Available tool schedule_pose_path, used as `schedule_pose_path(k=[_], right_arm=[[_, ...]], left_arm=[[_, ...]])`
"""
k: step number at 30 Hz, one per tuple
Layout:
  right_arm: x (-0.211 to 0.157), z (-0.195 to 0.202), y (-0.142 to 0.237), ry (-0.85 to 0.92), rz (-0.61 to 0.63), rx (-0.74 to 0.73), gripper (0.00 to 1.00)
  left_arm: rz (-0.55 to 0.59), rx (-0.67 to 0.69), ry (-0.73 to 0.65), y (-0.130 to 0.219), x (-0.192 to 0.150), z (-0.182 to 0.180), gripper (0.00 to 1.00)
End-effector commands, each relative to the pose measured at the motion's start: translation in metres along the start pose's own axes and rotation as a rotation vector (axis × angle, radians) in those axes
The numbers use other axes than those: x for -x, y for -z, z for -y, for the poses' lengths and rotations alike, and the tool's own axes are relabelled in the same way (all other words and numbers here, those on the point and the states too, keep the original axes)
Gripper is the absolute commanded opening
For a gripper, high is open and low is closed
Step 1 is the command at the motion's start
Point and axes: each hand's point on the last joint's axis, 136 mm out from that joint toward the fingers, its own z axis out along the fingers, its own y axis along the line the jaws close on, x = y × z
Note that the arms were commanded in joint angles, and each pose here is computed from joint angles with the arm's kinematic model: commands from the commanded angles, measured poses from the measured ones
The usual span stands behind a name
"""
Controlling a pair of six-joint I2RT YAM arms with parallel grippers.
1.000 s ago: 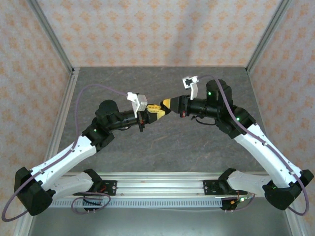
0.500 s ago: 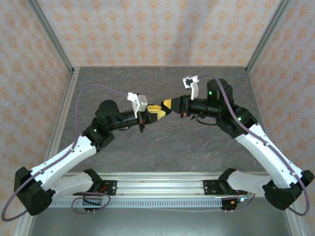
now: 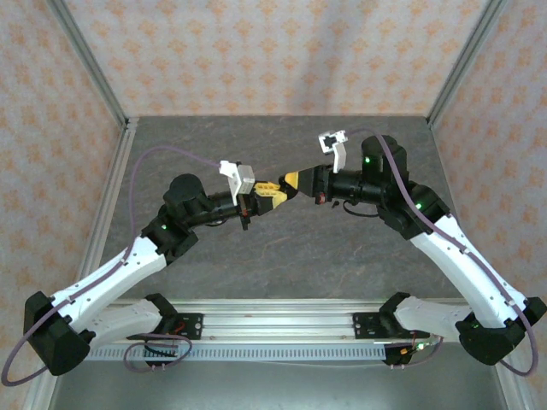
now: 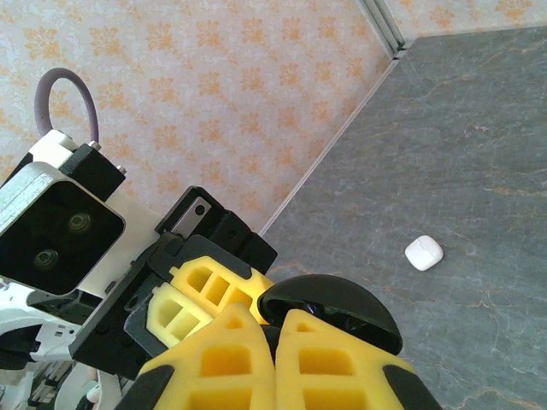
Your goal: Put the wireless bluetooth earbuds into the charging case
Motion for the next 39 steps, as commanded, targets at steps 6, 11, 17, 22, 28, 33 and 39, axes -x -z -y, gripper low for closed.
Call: schedule_pose_path(k=[6,11,17,22,28,33,39], right_arm=[[-0.003,-0.01,0.002,-0.01,-0.03,0.054,0.06],[-0.009,-0.006,-0.002,-0.016,-0.05,0.059,0.07],[-0.01,-0.002,-0.003,-0.021,-0.051,0.061,0.08],[-0.002,-0.002,0.006,-0.03,-0.007,0.062,0.07],[0.003,-0.008,0.009,-0.055,0.009,0.098,0.07],[0.001,-0.006,0.006,-0.081,0.003,0.111,0.07],[-0.001,-0.003,0.003,-0.107,-0.008,0.12,0.07]], left_arm=[[0.102,-0.01,-0.083,0.007,0.038,0.012,0.0],[0.108,-0.011,-0.085,0.007,0.04,0.012,0.0],[0.108,-0.011,-0.083,0.007,0.04,0.012,0.0],[0.112,-0.008,-0.086,0.008,0.042,0.012,0.0],[0.121,-0.01,-0.082,0.009,0.043,0.013,0.0],[0.131,-0.011,-0.085,0.009,0.047,0.014,0.0],[0.138,-0.011,-0.086,0.01,0.049,0.014,0.0]])
